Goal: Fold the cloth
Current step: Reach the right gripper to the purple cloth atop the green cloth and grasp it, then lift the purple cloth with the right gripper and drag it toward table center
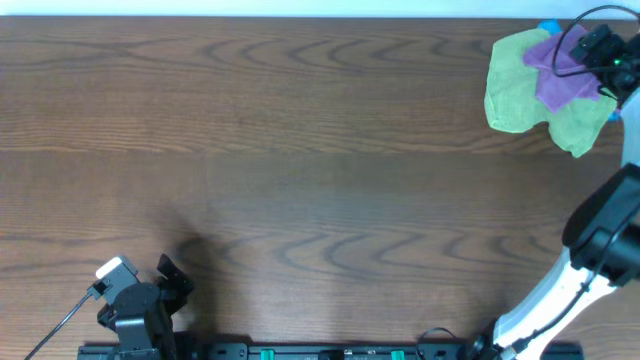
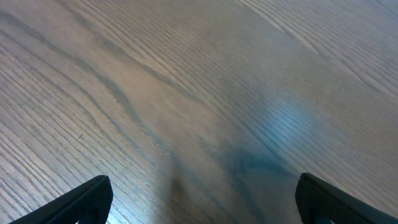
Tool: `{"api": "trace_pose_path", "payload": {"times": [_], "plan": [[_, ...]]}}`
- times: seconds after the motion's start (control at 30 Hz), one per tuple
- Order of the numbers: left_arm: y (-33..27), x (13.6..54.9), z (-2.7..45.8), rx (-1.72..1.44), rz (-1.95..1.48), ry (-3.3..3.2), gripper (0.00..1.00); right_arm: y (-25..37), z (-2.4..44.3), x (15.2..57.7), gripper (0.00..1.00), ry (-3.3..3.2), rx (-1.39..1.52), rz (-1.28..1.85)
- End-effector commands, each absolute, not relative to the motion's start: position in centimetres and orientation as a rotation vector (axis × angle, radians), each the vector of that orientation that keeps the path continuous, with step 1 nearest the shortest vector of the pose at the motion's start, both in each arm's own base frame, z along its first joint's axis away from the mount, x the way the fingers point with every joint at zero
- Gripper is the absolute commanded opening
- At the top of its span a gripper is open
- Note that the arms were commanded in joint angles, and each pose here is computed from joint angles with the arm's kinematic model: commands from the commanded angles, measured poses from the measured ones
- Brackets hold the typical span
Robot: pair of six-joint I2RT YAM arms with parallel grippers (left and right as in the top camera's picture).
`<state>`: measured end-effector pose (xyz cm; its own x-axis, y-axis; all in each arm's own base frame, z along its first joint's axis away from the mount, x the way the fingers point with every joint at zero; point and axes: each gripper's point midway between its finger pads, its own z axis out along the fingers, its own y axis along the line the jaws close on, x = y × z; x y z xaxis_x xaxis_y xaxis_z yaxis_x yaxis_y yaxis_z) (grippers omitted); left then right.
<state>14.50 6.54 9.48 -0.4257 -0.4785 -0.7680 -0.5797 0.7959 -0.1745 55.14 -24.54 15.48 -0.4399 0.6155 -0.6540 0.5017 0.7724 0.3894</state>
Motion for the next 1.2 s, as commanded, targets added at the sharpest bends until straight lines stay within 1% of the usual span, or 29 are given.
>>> {"api": "trace_pose_path", "payload": {"times": [0.0, 0.2, 0.3, 0.4, 0.53, 0.57, 0.6, 0.63, 0.67, 0.77, 0.8, 0.83, 0.97, 1.17], "plan": [[6.9, 14.0, 7.8, -0.792, 0.191, 2.145, 0.95, -24.1, 14.8, 56.3, 0.92, 2.103, 0.873, 0.224], [6.9, 14.0, 7.8, -0.792, 0.191, 2.145, 0.95, -23.6, 11.6, 57.2, 0.94, 2.134, 0.880, 0.234], [6.8, 14.0, 7.8, -0.792, 0.190, 2.145, 0.95, -23.3, 10.4, 57.6, 0.94, 2.145, 0.879, 0.235], [6.9, 14.0, 7.8, -0.792, 0.191, 2.145, 0.95, -23.3, 9.4, 58.0, 0.88, 2.148, 0.878, 0.223], [6.9, 14.0, 7.8, -0.792, 0.191, 2.145, 0.95, -23.3, 8.6, 58.2, 0.85, 2.154, 0.884, 0.208], [6.9, 14.0, 7.8, -0.792, 0.191, 2.145, 0.95, -23.3, 8.4, 58.2, 0.81, 2.155, 0.885, 0.207], [6.9, 14.0, 7.8, -0.792, 0.191, 2.145, 0.95, -23.4, 8.4, 58.1, 0.75, 2.156, 0.888, 0.203], [6.9, 14.0, 7.8, -0.792, 0.191, 2.145, 0.95, -23.4, 8.3, 58.1, 0.64, 2.156, 0.890, 0.198], [6.9, 14.0, 7.8, -0.792, 0.191, 2.145, 0.95, -23.4, 8.3, 58.1, 0.50, 2.156, 0.890, 0.198], [6.9, 14.0, 7.8, -0.792, 0.191, 2.145, 0.95, -23.4, 8.5, 58.1, 0.18, 2.155, 0.889, 0.200], [6.9, 14.0, 7.8, -0.792, 0.191, 2.145, 0.95, -23.3, 8.5, 58.0, 0.05, 2.158, 0.888, 0.204], [6.9, 14.0, 7.8, -0.792, 0.191, 2.145, 0.95, -23.3, 8.5, 58.0, 0.01, 2.160, 0.889, 0.206], [6.9, 14.0, 7.8, -0.792, 0.191, 2.145, 0.95, -22.8, 9.7, 57.6, 0.01, 2.176, 0.860, 0.212], [6.9, 14.0, 7.8, -0.792, 0.191, 2.145, 0.95, -21.2, 15.1, 55.7, 0.01, 2.206, 0.769, 0.174]]}}
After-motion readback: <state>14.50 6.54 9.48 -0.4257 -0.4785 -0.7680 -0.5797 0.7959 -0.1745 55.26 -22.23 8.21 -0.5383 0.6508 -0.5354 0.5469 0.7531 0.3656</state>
